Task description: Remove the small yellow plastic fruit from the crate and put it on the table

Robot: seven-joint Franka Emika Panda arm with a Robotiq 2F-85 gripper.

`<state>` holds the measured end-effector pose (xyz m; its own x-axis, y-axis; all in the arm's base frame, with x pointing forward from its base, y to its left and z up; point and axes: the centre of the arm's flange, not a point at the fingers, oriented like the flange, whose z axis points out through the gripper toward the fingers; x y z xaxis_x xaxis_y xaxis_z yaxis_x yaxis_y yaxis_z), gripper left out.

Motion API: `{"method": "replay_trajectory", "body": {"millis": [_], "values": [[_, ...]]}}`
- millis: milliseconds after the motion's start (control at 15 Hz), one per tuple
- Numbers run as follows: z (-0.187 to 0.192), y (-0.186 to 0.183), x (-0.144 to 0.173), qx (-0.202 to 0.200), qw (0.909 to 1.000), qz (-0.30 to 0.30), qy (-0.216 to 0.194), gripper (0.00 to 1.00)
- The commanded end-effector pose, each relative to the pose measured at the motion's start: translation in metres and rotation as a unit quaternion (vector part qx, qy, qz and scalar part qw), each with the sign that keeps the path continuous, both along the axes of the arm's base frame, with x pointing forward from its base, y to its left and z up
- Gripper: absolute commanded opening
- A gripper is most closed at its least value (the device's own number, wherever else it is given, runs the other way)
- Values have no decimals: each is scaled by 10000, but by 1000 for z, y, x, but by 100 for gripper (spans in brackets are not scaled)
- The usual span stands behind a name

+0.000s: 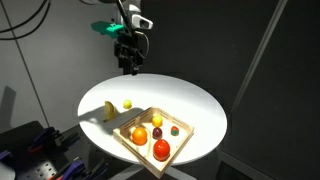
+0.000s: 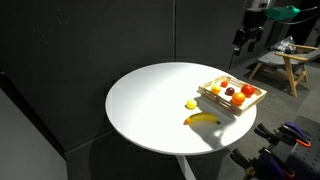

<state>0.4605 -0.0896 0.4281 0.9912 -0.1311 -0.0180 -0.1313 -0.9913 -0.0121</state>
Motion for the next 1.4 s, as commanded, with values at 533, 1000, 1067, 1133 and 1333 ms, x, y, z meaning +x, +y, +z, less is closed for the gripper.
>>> {"method": "replay_trajectory", "body": {"millis": [533, 1000, 1067, 1133, 1333], "values": [[-41, -52, 42, -82, 9969, 781, -103, 100], [-48, -42, 30, -69, 9975, 707, -1, 100], [-48, -42, 30, -69, 9975, 707, -1, 100], [-48, -42, 30, -69, 9975, 708, -1, 100], [-48, -41, 30, -69, 9975, 708, -1, 100]]}}
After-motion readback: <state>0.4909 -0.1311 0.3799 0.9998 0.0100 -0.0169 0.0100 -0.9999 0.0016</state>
